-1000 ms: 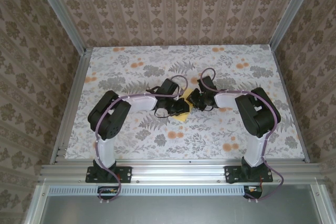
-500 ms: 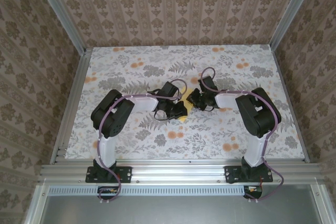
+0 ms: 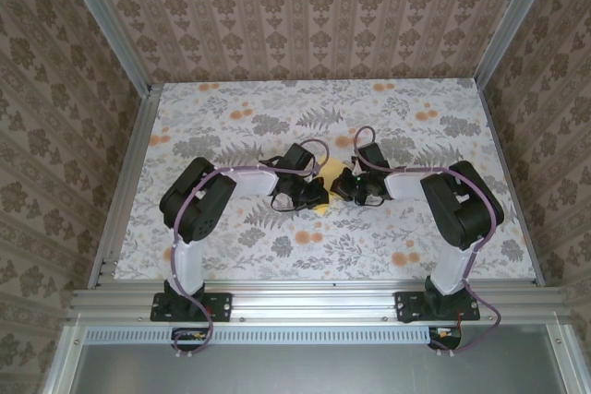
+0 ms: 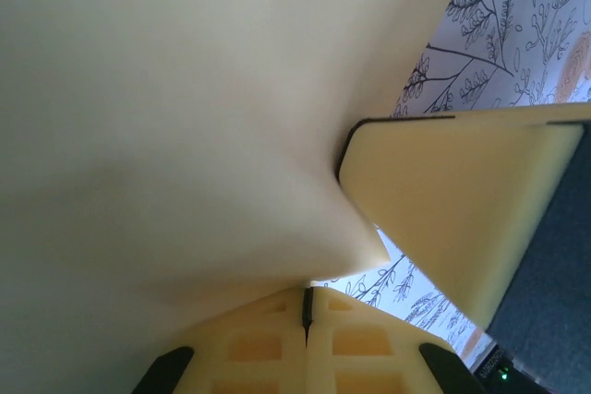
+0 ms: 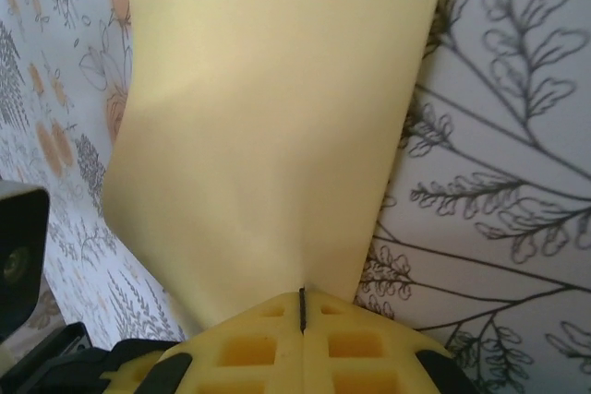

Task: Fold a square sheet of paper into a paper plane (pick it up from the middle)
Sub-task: First fold in half a square sheet of paper at the center of the table.

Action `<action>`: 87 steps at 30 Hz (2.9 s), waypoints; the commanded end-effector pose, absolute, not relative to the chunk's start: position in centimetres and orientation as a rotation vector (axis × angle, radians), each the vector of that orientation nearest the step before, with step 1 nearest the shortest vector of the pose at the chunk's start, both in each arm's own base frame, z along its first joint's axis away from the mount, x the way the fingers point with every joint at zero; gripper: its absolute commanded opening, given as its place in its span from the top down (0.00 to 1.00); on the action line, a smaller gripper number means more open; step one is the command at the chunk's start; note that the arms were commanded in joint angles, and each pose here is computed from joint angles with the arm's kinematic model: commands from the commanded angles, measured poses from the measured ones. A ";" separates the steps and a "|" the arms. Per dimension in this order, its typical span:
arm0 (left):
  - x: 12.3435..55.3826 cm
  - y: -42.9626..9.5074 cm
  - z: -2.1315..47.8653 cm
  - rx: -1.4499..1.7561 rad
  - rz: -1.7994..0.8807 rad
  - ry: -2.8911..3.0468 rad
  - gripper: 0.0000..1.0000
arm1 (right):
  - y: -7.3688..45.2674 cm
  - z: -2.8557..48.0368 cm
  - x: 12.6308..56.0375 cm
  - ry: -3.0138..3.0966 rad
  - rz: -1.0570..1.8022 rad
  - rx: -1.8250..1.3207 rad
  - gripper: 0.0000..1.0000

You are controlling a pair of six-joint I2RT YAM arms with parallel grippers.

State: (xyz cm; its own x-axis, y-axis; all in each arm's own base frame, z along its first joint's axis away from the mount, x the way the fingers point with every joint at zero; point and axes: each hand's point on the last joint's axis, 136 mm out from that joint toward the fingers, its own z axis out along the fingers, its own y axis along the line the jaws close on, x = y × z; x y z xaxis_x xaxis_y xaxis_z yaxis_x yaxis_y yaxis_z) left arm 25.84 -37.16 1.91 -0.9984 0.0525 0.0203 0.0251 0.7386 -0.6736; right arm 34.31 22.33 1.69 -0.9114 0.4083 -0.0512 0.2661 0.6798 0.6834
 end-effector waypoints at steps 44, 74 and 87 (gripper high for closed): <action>20.1 -31.4 -2.6 -0.155 0.714 -2.848 0.97 | 18.7 -1.2 35.7 2.763 0.951 0.551 1.00; 19.2 -30.6 -2.7 -0.161 0.687 -2.833 0.97 | 12.0 -0.7 43.3 2.599 0.785 0.703 1.00; 20.2 -31.5 -2.3 -0.163 0.709 -2.858 0.97 | 16.6 5.0 39.2 2.583 0.977 0.457 0.98</action>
